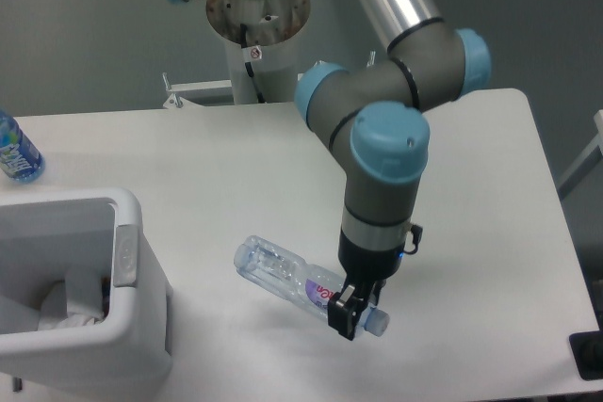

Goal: Place the trash in the trash can
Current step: 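Close the gripper around the bottle's cap end, then lift the bottle and carry it over the trash bin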

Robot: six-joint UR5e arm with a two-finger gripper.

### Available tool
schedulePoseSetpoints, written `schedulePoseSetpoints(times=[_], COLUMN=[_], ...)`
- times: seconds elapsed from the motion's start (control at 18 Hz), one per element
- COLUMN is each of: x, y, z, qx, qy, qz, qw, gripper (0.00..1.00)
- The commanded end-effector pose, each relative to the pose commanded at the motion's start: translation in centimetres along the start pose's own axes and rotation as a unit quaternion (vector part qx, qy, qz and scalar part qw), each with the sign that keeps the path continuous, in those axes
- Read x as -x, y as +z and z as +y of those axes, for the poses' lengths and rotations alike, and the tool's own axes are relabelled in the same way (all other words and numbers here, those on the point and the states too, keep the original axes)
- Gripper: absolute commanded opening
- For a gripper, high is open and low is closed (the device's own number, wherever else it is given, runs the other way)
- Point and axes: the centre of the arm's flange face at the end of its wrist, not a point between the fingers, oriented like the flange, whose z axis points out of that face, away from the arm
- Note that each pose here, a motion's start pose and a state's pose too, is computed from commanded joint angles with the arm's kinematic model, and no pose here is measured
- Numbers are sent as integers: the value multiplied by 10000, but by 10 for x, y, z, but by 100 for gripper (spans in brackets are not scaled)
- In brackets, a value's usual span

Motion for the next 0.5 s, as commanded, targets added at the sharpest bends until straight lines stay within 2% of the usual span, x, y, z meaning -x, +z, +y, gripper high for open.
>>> schedulePoseSetpoints(times=[0.22, 0.5], x=[-16, -38], y=[-60, -142], z=[-2, 4], qx=[-460, -1263], qy=[125, 408], qz=[283, 783], qw=[9985, 9881], gripper=[50, 50])
